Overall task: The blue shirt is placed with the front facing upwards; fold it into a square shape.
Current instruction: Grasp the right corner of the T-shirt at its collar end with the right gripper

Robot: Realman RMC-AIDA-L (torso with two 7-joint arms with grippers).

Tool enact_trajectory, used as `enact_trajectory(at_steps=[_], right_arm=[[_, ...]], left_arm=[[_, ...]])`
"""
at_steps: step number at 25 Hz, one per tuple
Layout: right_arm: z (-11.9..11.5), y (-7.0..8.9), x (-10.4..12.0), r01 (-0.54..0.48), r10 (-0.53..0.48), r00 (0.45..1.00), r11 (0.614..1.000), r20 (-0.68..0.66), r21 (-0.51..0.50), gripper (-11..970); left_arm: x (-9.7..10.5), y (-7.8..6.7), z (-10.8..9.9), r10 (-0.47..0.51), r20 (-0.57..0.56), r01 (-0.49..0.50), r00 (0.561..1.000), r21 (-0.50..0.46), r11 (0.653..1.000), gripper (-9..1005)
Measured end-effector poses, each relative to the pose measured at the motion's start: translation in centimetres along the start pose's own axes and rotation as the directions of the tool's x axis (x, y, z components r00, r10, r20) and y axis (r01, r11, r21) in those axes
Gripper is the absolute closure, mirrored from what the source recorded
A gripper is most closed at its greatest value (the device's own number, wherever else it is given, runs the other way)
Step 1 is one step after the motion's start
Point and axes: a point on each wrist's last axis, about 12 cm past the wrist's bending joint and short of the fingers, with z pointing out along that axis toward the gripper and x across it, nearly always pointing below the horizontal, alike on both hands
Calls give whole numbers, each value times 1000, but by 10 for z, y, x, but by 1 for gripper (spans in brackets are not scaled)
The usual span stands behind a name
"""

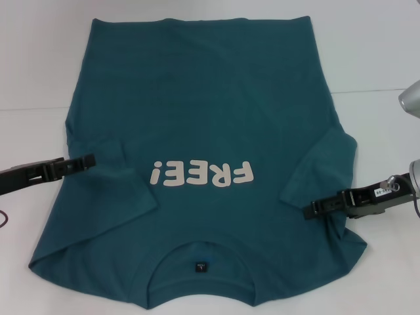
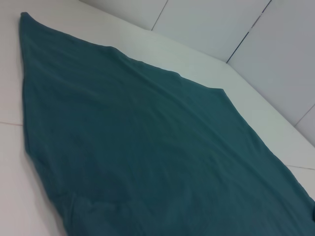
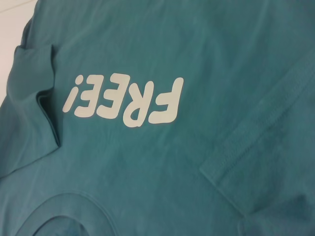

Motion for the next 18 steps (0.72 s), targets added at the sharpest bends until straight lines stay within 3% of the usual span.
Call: enact_trajectory(at_steps=[18], right_arm=[[-9,-3,-7,2,-3,999,1000,39,11,44]], left_arm=[[2,0,1,-7,-4,7,1000,3,1000,120]])
